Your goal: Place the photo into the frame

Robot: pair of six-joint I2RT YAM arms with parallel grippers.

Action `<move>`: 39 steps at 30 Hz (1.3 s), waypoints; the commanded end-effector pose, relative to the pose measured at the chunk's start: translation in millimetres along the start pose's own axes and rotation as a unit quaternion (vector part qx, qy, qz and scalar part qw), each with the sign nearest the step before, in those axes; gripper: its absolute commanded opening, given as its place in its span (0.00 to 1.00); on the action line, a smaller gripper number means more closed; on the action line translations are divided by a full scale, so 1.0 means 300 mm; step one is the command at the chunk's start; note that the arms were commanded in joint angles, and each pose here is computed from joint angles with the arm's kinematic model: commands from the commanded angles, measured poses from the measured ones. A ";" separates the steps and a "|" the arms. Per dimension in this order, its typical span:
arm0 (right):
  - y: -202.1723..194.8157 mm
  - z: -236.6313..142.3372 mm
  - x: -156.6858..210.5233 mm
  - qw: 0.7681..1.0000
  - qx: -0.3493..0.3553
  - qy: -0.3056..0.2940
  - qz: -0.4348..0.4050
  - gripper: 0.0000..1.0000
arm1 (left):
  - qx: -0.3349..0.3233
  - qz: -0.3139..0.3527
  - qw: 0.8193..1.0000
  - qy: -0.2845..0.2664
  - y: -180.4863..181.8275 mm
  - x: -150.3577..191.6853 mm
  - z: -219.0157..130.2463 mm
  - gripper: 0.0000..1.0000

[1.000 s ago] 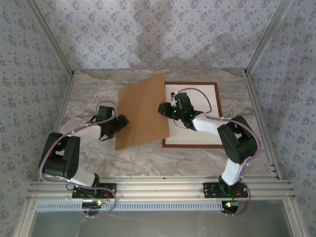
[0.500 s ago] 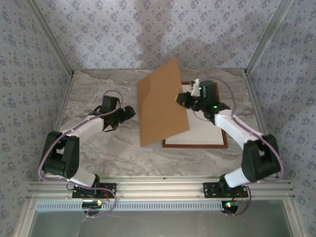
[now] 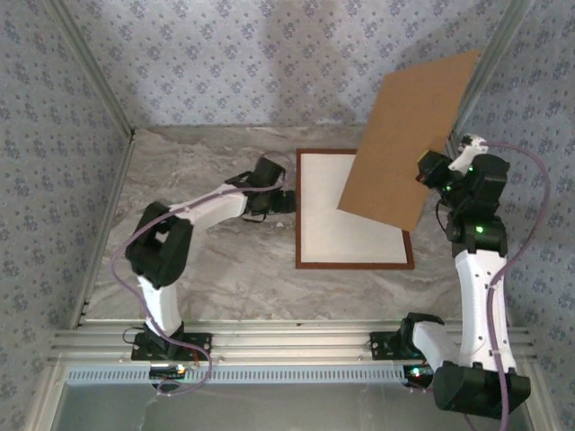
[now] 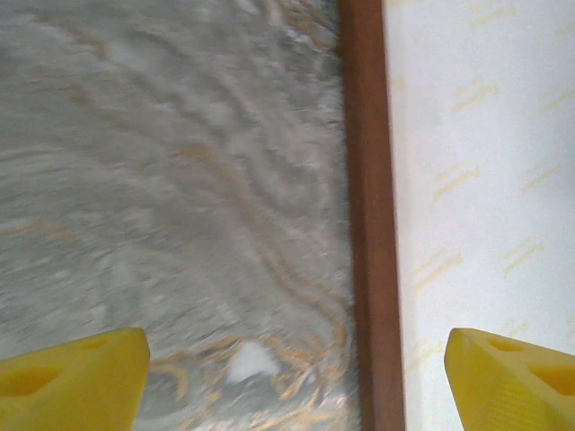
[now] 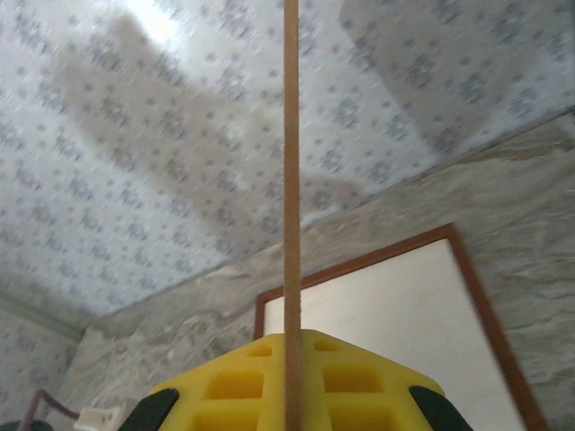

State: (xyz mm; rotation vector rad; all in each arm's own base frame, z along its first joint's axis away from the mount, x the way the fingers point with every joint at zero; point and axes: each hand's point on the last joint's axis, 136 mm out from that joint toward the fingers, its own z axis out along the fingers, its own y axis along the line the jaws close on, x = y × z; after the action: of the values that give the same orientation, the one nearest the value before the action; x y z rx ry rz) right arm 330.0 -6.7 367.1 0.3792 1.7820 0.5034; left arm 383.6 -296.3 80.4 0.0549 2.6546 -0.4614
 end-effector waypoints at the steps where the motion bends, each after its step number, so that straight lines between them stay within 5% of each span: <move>1: 0.019 -0.059 -0.086 0.999 -0.011 -0.046 -0.014 0.00 | -0.024 0.030 0.999 0.031 -0.033 0.033 0.042 0.84; 22: -0.013 -0.039 -0.068 0.999 -0.023 -0.046 0.006 0.00 | -0.056 0.038 0.996 0.060 -0.021 0.091 0.159 0.46; 32: -0.004 0.025 -0.025 0.997 -0.060 -0.011 0.043 0.00 | -0.085 -0.014 0.996 0.037 0.155 0.092 0.078 0.30; 39: 0.005 0.091 0.030 0.992 -0.093 0.018 0.079 0.00 | -0.114 -0.057 0.992 0.019 0.322 0.112 -0.013 0.27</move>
State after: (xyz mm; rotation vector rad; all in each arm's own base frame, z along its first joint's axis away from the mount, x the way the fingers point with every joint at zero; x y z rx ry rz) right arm 349.4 -10.1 321.5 0.4782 1.8346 0.7051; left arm 366.6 -224.7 29.4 -0.1056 2.7635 -0.2421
